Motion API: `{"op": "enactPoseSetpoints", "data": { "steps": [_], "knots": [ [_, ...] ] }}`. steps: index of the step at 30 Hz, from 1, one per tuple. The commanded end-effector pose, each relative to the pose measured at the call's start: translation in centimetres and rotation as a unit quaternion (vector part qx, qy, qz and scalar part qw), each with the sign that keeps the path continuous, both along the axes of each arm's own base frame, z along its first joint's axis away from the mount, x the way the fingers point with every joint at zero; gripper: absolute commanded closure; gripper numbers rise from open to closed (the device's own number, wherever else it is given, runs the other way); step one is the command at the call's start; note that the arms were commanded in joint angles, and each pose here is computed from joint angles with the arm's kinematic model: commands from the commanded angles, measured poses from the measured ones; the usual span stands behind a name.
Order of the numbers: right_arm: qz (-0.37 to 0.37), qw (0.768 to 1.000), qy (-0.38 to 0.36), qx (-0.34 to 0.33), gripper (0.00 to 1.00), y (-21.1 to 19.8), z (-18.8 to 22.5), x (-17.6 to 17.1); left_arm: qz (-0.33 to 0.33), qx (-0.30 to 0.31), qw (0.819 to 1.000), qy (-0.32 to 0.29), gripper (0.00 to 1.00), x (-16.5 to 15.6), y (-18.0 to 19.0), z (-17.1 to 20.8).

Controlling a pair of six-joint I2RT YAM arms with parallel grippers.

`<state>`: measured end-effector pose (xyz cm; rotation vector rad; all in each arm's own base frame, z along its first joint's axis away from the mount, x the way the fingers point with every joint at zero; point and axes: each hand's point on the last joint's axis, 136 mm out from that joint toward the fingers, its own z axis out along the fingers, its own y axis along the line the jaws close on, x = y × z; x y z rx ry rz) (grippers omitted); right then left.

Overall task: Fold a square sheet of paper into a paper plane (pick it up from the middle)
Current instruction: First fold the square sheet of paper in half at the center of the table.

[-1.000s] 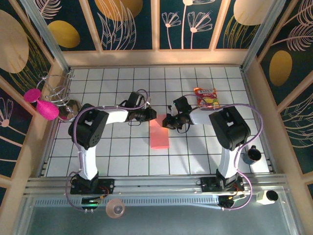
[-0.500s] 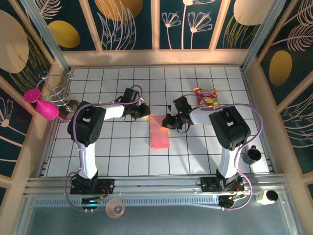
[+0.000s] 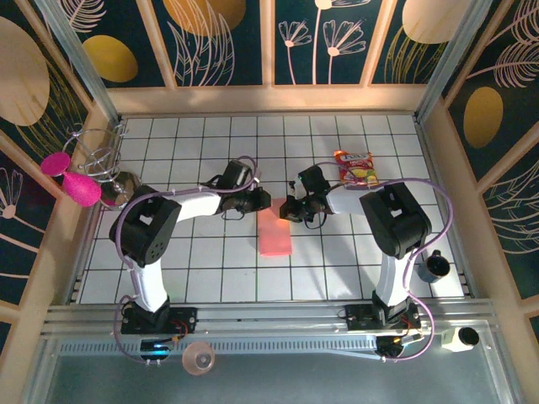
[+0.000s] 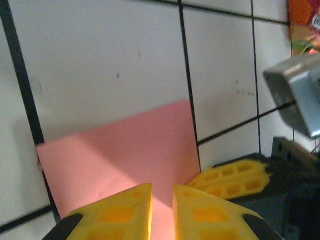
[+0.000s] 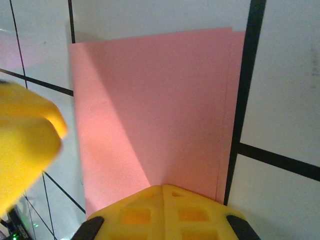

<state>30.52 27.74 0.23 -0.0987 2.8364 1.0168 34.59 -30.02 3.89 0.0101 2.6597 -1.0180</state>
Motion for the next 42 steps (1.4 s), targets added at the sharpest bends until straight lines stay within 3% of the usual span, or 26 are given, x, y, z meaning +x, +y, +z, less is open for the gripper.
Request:
{"op": "enactPoseSetpoints", "data": {
  "steps": [1, 4, 11, 18, 24, 30, 38, 42],
  "knots": [
    [-0.043, 0.956, 0.118, -0.264, 1.0, -11.0, -11.0, -6.5, 0.006, -0.018, 0.999, 0.029, 0.82, -1.2, 0.1, -0.6],
    [-0.043, 0.956, 0.119, -0.264, 1.0, -11.1, -11.1, -6.5, 0.003, -0.002, 0.999, 0.045, 0.82, -1.9, 0.5, -1.6],
    [-0.048, 0.954, 0.121, -0.27, 1.0, -11.4, -11.4, -6.6, 0.016, 0.102, 0.993, 0.058, 0.82, -3.1, 4.3, -4.7],
    [-0.056, 0.954, 0.117, -0.27, 1.0, -11.5, -11.2, -6.2, 0.016, 0.158, 0.986, 0.042, 0.82, -3.0, 7.2, -3.1],
    [-0.069, 0.963, 0.098, -0.241, 1.0, -9.9, -9.8, -4.3, 0.029, 0.09, 0.995, -0.017, 0.82, -1.5, 5.4, 3.0],
    [-0.092, 0.976, 0.039, -0.195, 1.0, -7.0, -6.4, 1.6, 0.047, 0.016, 0.999, -0.007, 0.77, -1.9, 2.9, 3.5],
    [-0.053, 0.997, -0.06, 0.01, 1.0, -0.3, 5.0, 5.3, 0.07, -0.073, 0.995, -0.001, 0.68, -2.3, 1.0, 5.0],
    [-0.052, 0.993, -0.092, 0.055, 0.98, 0.3, 8.9, 5.4, 0.057, -0.088, 0.994, 0.01, 0.68, -2.9, 0.2, 4.7]
  ]
}}
